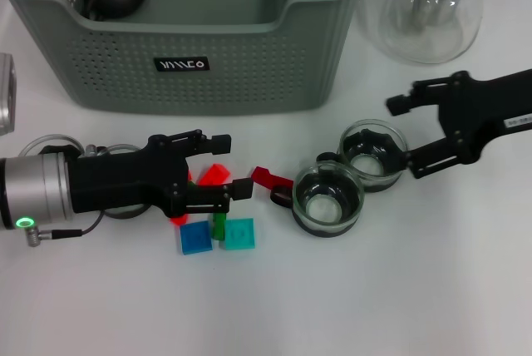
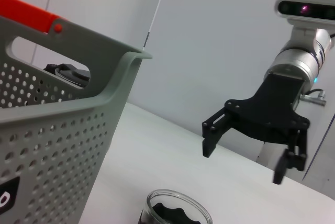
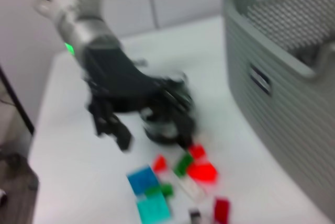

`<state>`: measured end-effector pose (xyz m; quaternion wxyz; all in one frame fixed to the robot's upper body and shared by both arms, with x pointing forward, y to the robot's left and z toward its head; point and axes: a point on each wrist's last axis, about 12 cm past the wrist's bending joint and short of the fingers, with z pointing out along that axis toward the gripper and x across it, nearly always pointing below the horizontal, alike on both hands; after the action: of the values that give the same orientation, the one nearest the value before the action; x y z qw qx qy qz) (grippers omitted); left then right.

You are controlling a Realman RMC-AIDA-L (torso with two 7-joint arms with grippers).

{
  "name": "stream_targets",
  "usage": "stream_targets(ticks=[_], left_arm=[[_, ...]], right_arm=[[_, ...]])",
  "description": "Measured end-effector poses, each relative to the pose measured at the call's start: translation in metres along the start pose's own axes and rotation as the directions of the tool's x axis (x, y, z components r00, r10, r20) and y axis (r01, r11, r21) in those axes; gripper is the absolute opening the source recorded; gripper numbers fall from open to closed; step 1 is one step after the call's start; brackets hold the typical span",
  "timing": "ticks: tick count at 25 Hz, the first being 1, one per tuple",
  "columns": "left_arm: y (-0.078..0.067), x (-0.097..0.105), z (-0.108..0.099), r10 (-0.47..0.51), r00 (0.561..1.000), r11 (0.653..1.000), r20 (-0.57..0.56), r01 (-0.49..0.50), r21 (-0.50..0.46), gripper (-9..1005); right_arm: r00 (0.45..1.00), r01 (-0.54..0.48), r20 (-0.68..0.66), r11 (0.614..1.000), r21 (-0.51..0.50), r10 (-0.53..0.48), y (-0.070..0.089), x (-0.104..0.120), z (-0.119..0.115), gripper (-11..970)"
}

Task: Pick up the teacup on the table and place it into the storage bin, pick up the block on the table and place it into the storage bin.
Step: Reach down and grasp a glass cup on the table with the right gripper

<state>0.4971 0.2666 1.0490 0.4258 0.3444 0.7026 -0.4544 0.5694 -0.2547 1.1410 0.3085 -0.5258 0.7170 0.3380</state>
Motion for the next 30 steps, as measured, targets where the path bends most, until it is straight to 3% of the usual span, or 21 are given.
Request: stream_targets(ticks=[7,14,20,30], left_arm=[[-0.001,0.0,0.001,-0.002,1.0,1.0,0.003,0.002,0.002,860],[0.0,0.0,0.001,-0.001,1.0,1.0,0.009,0.001,0.0,860],[0.0,-0.001,0.0,0.0,1.0,1.0,0.009,0.0,-0.001,860],[-0.001,0.001,0.0,-0.005,1.0,1.0,0.014,0.005,-0.005,860]], right_arm=[[0.977,-0.154,-0.131,0.984,0.094,0.166,-0.002,-0.01,-0.026,941],[0.933,-0.279,-0.174,0.938,0.207,0.316,0.0,-0.033,-0.046,940],[0.887,-0.298,-0.271,0.912,0.284,0.374,-0.005,-0.042,-0.036,940],[0.873,-0.241,-0.349,0.923,0.301,0.341,-0.017,-0.037,0.005,941]])
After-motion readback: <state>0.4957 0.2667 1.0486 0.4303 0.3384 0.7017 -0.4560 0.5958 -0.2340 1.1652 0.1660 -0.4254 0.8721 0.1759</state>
